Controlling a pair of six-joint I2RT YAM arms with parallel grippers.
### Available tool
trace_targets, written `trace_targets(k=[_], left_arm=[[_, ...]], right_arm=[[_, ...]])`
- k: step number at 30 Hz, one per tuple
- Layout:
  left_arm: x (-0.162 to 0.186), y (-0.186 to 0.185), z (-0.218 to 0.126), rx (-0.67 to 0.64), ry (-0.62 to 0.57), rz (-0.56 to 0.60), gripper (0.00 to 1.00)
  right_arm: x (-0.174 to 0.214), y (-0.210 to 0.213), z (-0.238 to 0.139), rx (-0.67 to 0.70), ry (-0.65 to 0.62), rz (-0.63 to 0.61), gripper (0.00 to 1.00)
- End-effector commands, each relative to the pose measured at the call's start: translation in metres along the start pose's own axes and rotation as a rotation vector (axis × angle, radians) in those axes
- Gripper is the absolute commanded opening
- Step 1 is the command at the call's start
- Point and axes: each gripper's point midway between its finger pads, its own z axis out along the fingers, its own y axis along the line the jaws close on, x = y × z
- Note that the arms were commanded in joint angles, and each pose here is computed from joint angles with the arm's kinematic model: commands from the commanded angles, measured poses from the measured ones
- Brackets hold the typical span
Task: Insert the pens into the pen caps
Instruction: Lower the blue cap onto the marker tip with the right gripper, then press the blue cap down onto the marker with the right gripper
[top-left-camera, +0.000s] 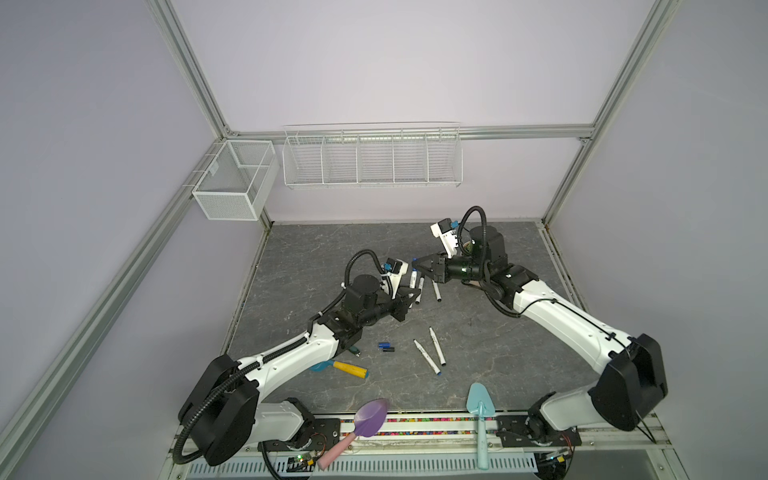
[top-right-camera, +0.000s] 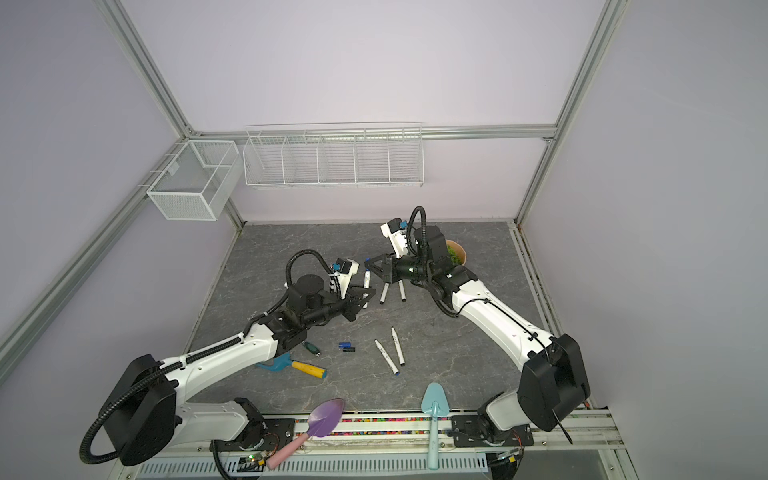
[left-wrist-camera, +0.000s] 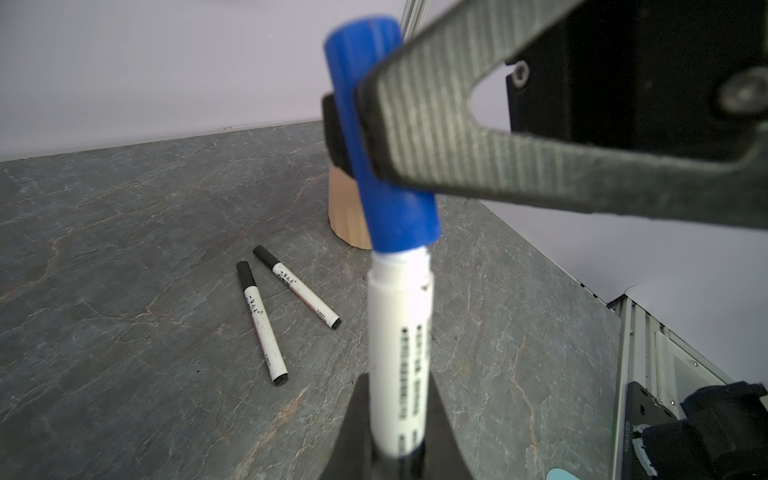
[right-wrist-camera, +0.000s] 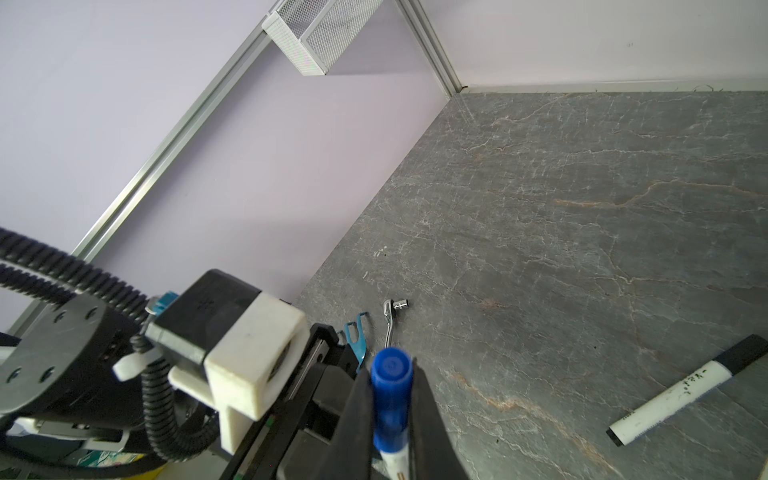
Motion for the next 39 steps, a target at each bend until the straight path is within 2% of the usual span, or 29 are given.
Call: trace_targets(k=[1, 8, 14, 17, 21, 23, 26, 29, 39], left_arm=[[-0.041, -0.002, 0.002, -0.001, -0.121, 0.009, 0.0], [-0.089, -0.009, -0.005, 0.058, -0.285, -0.04, 0.0], [-0.122, -0.006, -0.019, 0.011, -0.409, -0.016, 0.0], [-0.127, -0.006, -0.024, -0.015, -0.435, 0.043, 0.0], [-0.116, -0.013, -0.024, -0.025, -0.423, 0.169, 0.0], [-0.107, -0.015, -0.021, -0.021, -0.401, 0.181, 0.0], [-0.091, -0.013, -0.017, -0.006, -0.374, 0.158, 0.0], [-0.073, -0.012, -0.011, -0.003, -0.332, 0.15, 0.0], [-0.032, -0.02, 0.003, 0.029, -0.234, 0.137, 0.0]], right_arm=[[0.036, 0.014, 0.001, -0.056, 0.119, 0.002, 0.11], [0.054, 0.018, 0.0, -0.014, 0.169, -0.076, 0.12], [0.066, 0.008, -0.002, 0.059, 0.209, -0.128, 0.15], [0.069, 0.006, -0.002, 0.075, 0.22, -0.151, 0.16], [0.061, 0.012, -0.005, 0.071, 0.19, -0.16, 0.18], [0.051, 0.017, -0.008, 0.07, 0.161, -0.173, 0.22], [0.033, 0.024, -0.017, 0.084, 0.097, -0.193, 0.43], [0.014, 0.027, -0.028, 0.112, 0.021, -0.201, 0.52], [-0.017, 0.029, -0.023, 0.132, -0.044, -0.227, 0.54]])
